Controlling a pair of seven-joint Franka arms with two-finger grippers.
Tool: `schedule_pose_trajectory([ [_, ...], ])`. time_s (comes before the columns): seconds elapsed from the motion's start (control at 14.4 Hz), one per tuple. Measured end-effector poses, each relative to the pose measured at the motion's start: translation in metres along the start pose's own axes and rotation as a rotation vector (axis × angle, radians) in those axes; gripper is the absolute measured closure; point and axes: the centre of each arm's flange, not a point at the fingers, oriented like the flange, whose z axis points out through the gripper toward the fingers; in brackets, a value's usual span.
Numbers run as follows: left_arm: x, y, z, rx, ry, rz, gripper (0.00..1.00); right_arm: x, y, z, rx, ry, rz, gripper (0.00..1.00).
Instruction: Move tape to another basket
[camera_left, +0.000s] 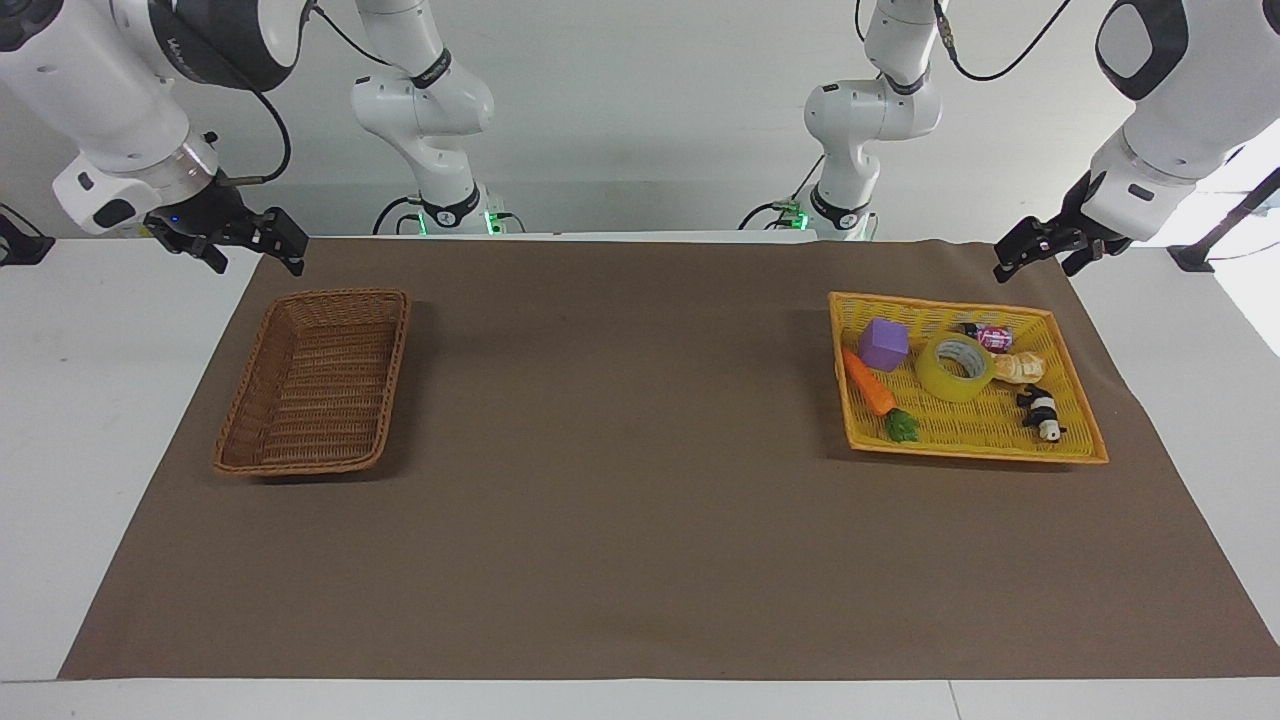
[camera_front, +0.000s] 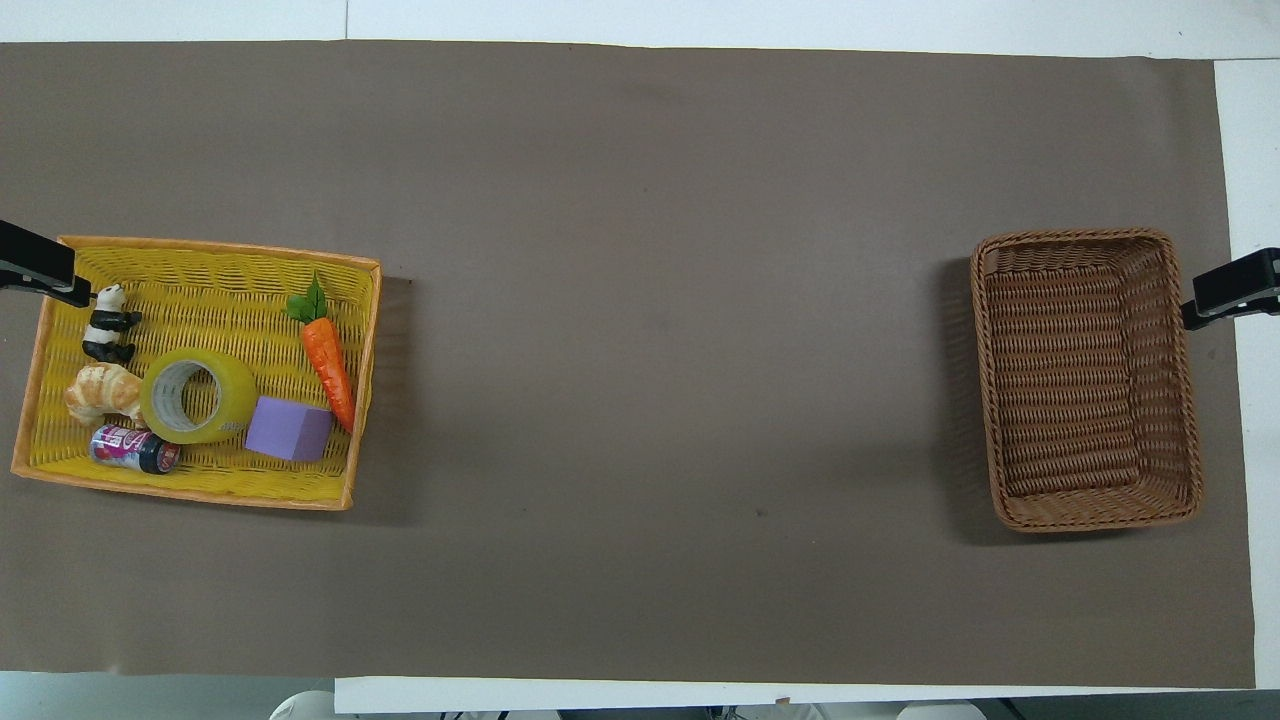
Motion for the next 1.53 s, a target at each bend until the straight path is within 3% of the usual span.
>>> schedule_pose_trajectory([
  [0.77, -0.016, -0.048, 0.031, -0.014, -0.028, -0.087, 0.0, 0.0, 0.0, 0.0, 0.0, 0.0, 0.0, 0.0],
  [1.11, -0.016, -0.046, 0.032, -0.013, 0.003, -0.084, 0.0, 0.0, 0.0, 0.0, 0.0, 0.0, 0.0, 0.0],
  [1.25, -0.008, -0.046, 0.057, -0.014, 0.055, -0.085, 0.0, 0.0, 0.0, 0.0, 0.0, 0.0, 0.0, 0.0],
  [1.53, -0.004, -0.061, 0.149, -0.015, 0.067, -0.058, 0.01, 0.0, 0.0, 0.0, 0.0, 0.0, 0.0, 0.0],
])
